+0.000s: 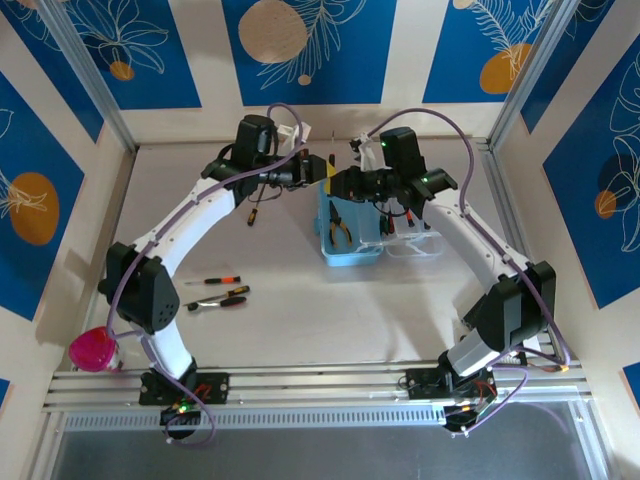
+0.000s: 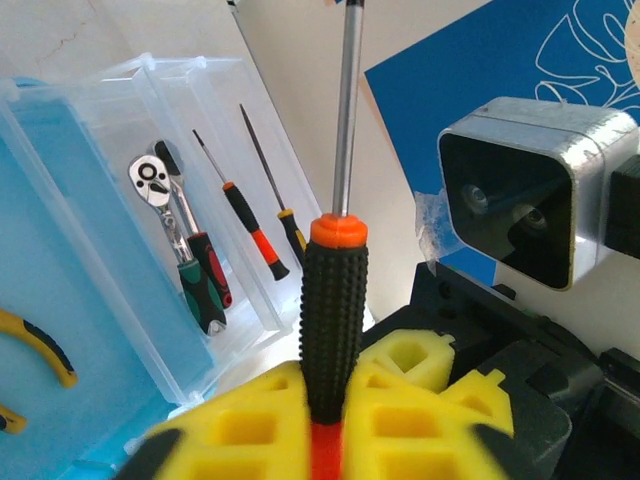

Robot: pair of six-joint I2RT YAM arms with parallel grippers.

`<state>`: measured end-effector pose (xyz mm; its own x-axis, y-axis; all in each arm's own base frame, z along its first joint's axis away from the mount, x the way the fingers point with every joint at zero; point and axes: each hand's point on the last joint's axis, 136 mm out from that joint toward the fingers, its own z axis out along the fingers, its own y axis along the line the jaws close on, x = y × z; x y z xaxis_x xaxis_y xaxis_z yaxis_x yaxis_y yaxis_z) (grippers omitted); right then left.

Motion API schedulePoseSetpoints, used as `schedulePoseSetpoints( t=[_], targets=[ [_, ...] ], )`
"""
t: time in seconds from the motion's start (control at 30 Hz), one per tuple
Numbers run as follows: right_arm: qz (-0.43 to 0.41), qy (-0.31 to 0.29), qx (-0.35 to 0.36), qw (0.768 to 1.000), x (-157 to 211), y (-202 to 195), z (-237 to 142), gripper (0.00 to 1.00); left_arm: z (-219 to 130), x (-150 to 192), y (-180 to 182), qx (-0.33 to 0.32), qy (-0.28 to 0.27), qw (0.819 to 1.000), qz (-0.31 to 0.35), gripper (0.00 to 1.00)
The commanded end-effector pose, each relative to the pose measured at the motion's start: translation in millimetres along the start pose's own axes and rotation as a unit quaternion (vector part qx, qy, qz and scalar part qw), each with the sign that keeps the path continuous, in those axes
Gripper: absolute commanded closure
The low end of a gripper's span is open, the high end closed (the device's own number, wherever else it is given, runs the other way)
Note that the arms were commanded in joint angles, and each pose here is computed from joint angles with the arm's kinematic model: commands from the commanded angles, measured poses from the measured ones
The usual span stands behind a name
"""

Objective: Pack the tool kit

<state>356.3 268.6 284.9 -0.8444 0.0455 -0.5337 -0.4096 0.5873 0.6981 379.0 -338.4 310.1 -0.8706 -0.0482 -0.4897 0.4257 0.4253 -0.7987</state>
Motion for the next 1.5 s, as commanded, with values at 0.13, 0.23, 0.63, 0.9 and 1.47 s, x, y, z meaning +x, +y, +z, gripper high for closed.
schedulePoseSetpoints(
  t=[0.13,0.23,0.63,0.9,1.47],
  targets=[
    [0.011,-0.019,0.069,0.997,3.0,-34.8,-45.1,1.0,-45.7,-9.7,12.9,-0.078,-0.006,0.996,0.033,0.27],
    [0.024,-0.017,0.118,0.993,7.1,-58.6,-65.6,1.0,-71.9,-16.8,38.2,-0.134,-0.017,0.99,0.032,0.04],
    [0.047,0.094,0.401,0.91,41.1,-177.5,-108.6,1.0,-160.9,34.3,177.3,-0.441,0.068,0.895,0.012,0.0],
    [0.023,0.153,0.448,0.881,44.3,-200.9,-96.6,1.0,-157.9,49.2,208.7,-0.455,0.081,0.887,-0.011,0.0],
    [0.011,0.181,0.447,0.876,50.0,-201.5,-92.0,0.76,-150.1,43.8,231.2,-0.472,0.094,0.876,-0.028,0.0]
  ],
)
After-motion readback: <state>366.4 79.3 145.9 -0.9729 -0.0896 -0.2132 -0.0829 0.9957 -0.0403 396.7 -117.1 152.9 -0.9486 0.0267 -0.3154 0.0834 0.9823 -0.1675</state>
